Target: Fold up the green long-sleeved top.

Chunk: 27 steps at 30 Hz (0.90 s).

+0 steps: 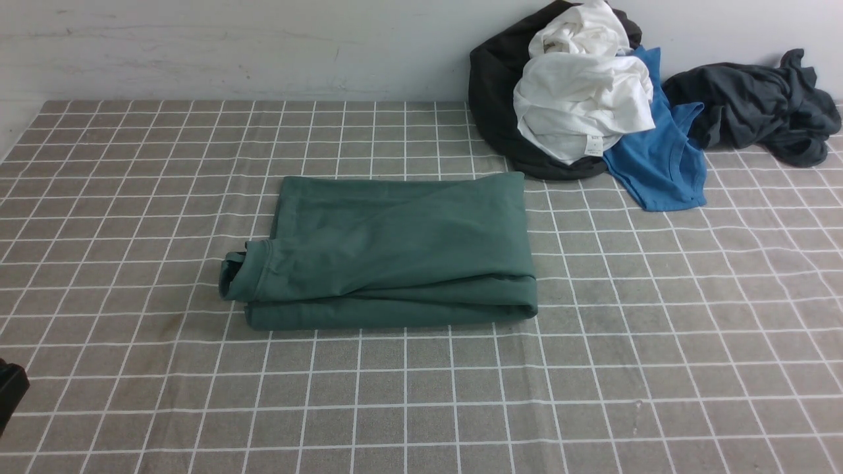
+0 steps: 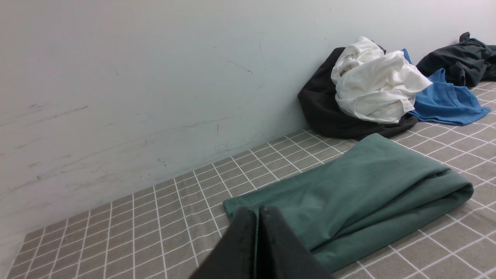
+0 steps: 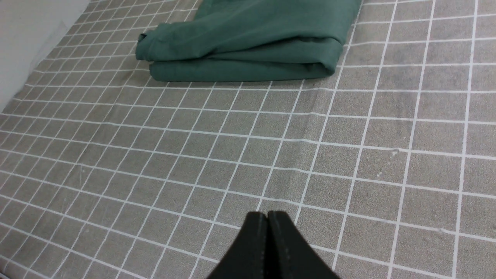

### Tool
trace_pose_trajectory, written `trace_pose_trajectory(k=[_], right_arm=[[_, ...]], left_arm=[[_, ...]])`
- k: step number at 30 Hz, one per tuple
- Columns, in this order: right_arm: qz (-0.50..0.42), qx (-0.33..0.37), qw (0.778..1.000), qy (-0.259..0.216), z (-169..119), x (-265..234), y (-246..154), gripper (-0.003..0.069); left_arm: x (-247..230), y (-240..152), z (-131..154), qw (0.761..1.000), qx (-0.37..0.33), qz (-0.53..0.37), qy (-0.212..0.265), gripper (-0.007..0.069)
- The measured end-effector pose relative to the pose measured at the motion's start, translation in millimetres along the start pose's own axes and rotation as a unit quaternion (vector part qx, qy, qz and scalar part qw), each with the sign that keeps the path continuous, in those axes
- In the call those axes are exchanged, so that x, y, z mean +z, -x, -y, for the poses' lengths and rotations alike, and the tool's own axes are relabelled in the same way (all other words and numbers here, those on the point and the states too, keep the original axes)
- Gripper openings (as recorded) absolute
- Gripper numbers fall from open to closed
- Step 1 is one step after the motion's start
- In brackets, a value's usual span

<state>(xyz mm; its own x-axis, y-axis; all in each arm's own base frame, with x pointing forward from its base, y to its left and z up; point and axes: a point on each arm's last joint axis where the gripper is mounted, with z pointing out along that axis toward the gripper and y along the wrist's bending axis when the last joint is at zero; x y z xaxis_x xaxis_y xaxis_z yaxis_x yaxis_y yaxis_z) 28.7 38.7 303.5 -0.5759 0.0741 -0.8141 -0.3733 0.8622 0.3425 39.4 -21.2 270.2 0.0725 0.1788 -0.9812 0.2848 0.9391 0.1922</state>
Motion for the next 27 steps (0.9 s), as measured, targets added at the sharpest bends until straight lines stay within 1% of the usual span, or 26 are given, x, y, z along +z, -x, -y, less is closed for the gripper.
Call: trace_pose_trajectory(k=[3,7,10,11,12,15,18,21,24,27], right_arm=[[0.006,0.003,1.000,-0.009,0.2,-2.3,-2.6,-0.0014],[0.062,-0.006,0.996,-0.058,3.5,-9.6,-2.6,-0.0014],[0.104,-0.037,0.989,-0.101,7.6,-13.3,1.7,-0.0014],[0.106,-0.043,0.988,-0.107,8.3,-13.5,2.2,-0.0014],[0.125,-0.066,0.982,-0.126,10.1,-15.2,5.5,-0.0014],[0.167,-0.101,0.970,-0.142,10.9,-18.2,13.7,-0.0014],[0.218,-0.114,0.958,-0.146,10.0,-21.9,22.4,-0.0014],[0.282,-0.122,0.939,-0.156,11.4,-25.7,27.1,-0.0014],[0.339,-0.122,0.917,-0.170,20.2,-20.8,20.0,-0.0014],[0.364,-0.118,0.904,-0.189,38.2,-2.0,0.0,-0.0014]], left_arm=[[0.0,0.0,0.0,1.000,0.000,0.000,0.000,-0.0007],[0.0,0.0,0.0,1.000,0.000,0.000,0.000,-0.0007],[0.0,0.0,0.0,1.000,0.000,0.000,0.000,-0.0007],[0.0,0.0,0.0,1.000,0.000,0.000,0.000,-0.0007],[0.0,0.0,0.0,1.000,0.000,0.000,0.000,-0.0007],[0.0,0.0,0.0,1.000,0.000,0.000,0.000,-0.0007],[0.0,0.0,0.0,1.000,0.000,0.000,0.000,-0.0007],[0.0,0.0,0.0,1.000,0.000,0.000,0.000,-0.0007],[0.0,0.0,0.0,1.000,0.000,0.000,0.000,-0.0007],[0.0,0.0,0.0,1.000,0.000,0.000,0.000,-0.0006]])
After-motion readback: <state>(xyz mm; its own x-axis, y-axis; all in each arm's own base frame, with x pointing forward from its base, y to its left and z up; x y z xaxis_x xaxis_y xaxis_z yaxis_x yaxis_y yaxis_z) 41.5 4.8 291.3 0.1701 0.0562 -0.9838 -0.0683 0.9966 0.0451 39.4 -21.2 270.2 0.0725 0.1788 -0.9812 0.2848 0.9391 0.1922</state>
